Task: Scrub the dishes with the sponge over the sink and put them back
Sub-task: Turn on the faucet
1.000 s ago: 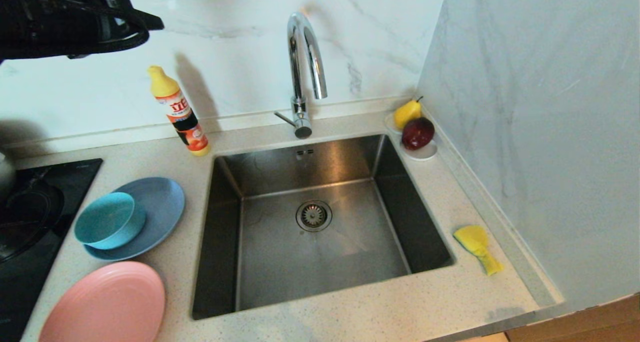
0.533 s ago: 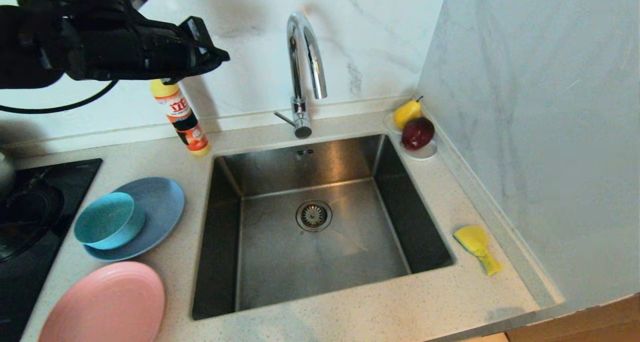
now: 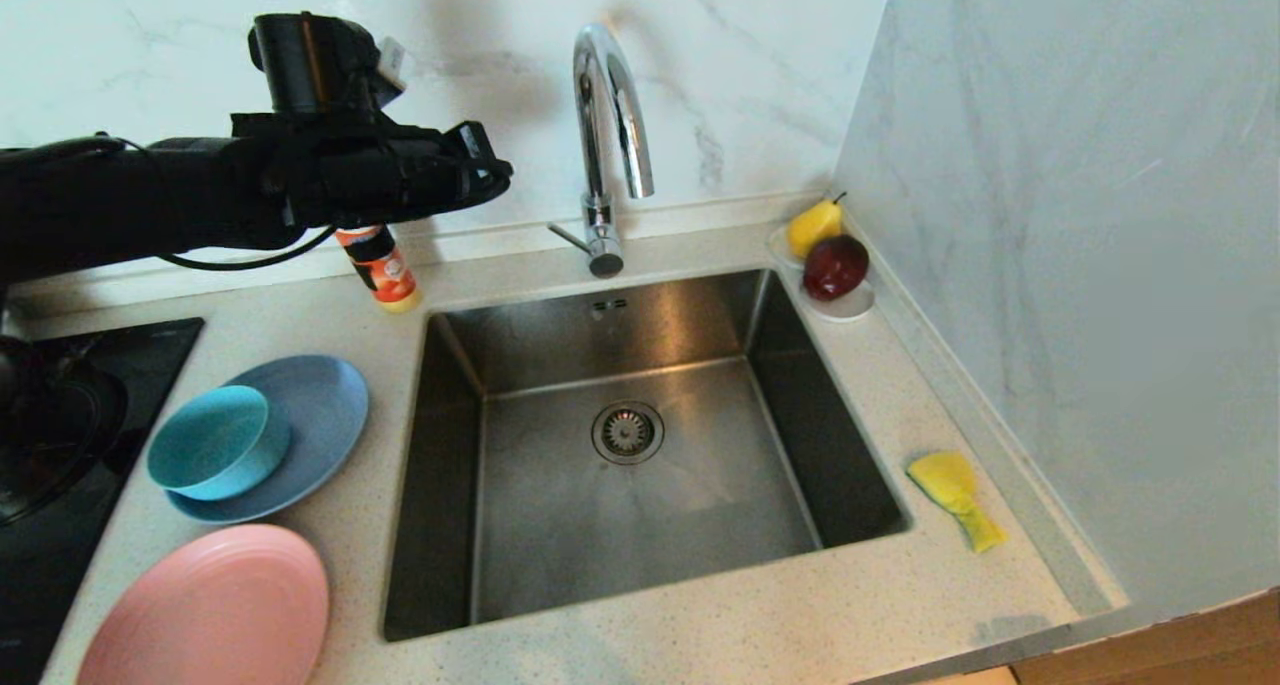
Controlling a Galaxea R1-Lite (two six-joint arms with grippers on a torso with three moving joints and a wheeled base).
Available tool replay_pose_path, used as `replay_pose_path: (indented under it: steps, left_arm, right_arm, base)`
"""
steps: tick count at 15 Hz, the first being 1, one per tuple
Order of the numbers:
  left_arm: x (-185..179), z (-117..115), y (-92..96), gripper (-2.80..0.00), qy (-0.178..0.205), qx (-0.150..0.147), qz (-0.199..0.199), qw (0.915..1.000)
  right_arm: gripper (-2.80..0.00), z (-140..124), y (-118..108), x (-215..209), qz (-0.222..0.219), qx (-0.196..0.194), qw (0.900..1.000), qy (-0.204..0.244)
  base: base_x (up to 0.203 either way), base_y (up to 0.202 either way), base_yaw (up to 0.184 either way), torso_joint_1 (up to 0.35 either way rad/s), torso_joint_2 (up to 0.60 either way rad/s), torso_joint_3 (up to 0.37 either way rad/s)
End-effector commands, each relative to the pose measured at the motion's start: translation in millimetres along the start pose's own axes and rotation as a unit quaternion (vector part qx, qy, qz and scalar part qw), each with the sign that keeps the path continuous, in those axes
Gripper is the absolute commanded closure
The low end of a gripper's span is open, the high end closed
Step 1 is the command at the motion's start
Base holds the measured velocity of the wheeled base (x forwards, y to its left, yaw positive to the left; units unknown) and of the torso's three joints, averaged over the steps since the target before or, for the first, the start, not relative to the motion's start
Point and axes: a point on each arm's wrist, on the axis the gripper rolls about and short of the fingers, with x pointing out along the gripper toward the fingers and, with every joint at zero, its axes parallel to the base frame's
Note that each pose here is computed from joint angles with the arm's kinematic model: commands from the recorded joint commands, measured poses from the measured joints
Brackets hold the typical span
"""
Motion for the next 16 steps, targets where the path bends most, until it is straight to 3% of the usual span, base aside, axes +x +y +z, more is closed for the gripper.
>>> replay_pose_path:
  steps: [1, 8, 16]
  left_arm:
    - [19.7, -19.0, 10.5, 0.00, 0.015, -0.004, -0.001, 0.9999]
    - [47.3, -43.1, 24.5, 0.00, 0.004, -0.001, -0.008, 1.0000]
    - [58.4, -53.2, 29.2, 0.00, -0.007, 0.002, -0.017, 0.9998]
  right_arm:
    - [0.00, 0.0, 0.0, 0.0, 0.000, 0.000, 1.000, 0.000]
    - [0.00, 0.0, 0.0, 0.0, 0.000, 0.000, 1.000, 0.000]
    - [0.00, 0.0, 0.0, 0.0, 0.000, 0.000, 1.000, 0.000]
  base:
    - [0.000, 0.000, 0.000, 0.000, 0.00, 0.000]
    - [0.000, 0.000, 0.000, 0.000, 0.00, 0.000]
    - [0.000, 0.000, 0.000, 0.000, 0.00, 0.000]
